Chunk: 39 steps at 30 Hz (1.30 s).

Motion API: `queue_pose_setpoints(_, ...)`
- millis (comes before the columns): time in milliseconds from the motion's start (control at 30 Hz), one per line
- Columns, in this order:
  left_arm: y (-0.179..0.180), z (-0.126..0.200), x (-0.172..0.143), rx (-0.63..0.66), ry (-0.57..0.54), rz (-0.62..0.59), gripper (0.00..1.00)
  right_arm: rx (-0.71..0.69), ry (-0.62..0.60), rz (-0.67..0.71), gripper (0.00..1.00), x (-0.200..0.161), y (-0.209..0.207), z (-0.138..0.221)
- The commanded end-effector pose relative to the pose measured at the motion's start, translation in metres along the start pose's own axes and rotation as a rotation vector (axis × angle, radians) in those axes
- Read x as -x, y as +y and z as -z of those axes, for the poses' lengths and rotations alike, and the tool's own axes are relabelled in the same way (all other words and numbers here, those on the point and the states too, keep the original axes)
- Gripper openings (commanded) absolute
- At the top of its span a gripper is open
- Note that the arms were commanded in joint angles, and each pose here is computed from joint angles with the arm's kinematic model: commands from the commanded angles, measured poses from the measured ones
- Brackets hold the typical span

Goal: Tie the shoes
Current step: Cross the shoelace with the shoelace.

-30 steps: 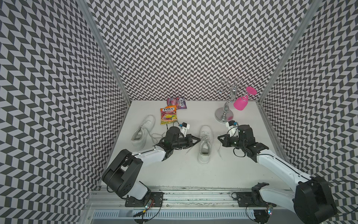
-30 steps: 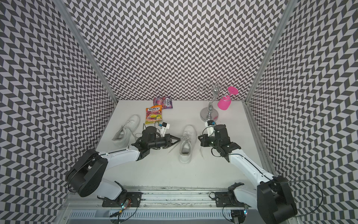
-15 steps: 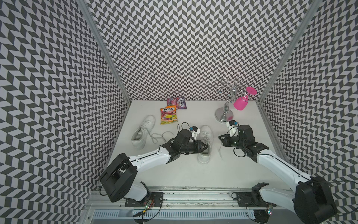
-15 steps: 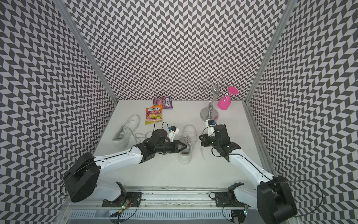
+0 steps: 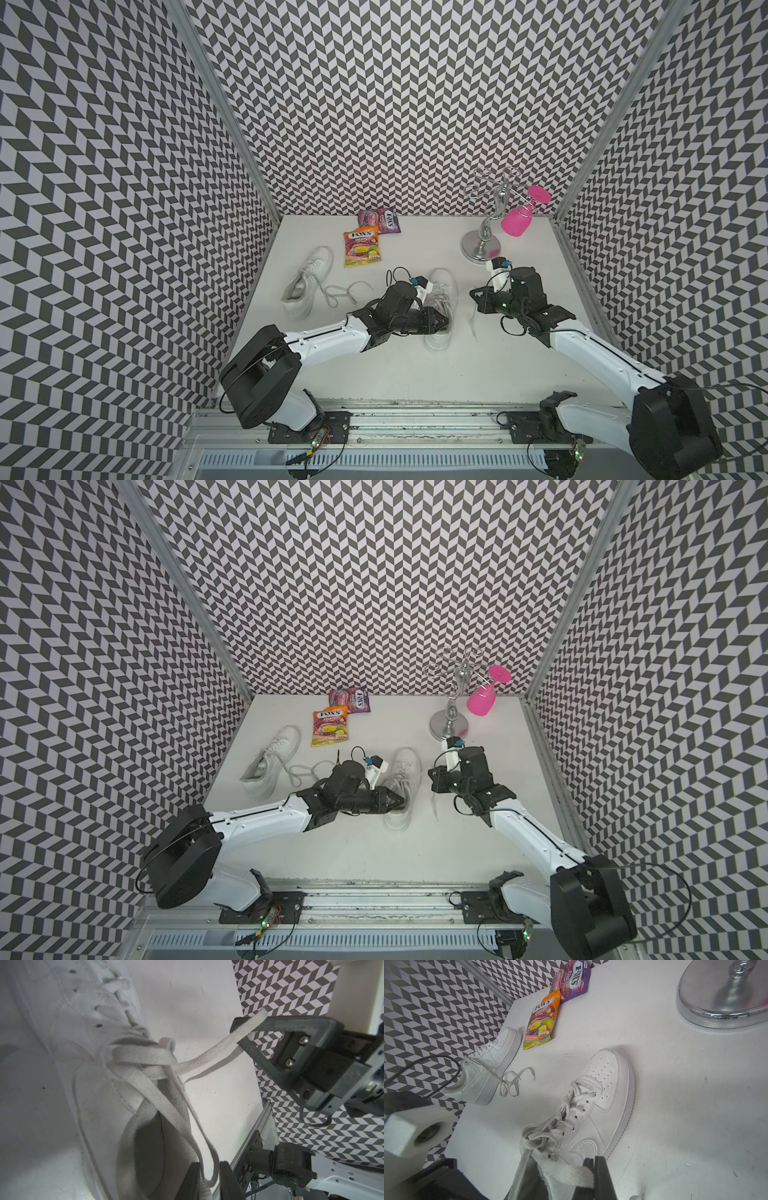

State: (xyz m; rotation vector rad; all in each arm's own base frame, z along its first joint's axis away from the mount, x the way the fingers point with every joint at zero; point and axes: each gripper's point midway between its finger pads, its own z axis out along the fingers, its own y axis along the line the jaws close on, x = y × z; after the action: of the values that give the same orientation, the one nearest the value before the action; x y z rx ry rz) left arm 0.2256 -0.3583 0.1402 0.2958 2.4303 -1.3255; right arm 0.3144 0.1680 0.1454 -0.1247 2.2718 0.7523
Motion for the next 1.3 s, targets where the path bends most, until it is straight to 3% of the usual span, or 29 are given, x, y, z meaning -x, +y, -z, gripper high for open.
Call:
queue_pose_setpoints(0, -0.007, -0.002, 0.0, -0.023, 0.007, -0.021, 0.27, 0.017, -0.049, 0.031, 0.0, 0.014, 0.004, -0.001)
queue_pose_setpoints(433, -0.02, 0.022, -0.007, -0.043, 0.006, -0.144, 0.54, -0.077, -0.081, 0.106, 0.0, 0.026, -0.01, -0.001)
queue_pose_setpoints(700, -0.028, 0.038, -0.01, -0.049, 0.003, -0.212, 0.59, -0.086, -0.064, 0.112, 0.0, 0.023, -0.013, -0.007)
queue_pose_setpoints(867, -0.032, 0.048, 0.008, -0.034, -0.038, -0.245, 0.56, -0.072, -0.061, 0.119, 0.0, 0.023, -0.011, -0.007)
queue_pose_setpoints(1100, -0.003, 0.076, 0.084, -0.016, -0.169, -0.237, 0.37, -0.054, -0.053, 0.132, 0.0, 0.021, -0.008, -0.007)
queue_pose_setpoints(1267, 0.018, 0.067, 0.109, -0.026, -0.135, -0.252, 0.3, -0.046, -0.046, 0.144, 0.0, 0.02, -0.007, -0.008)
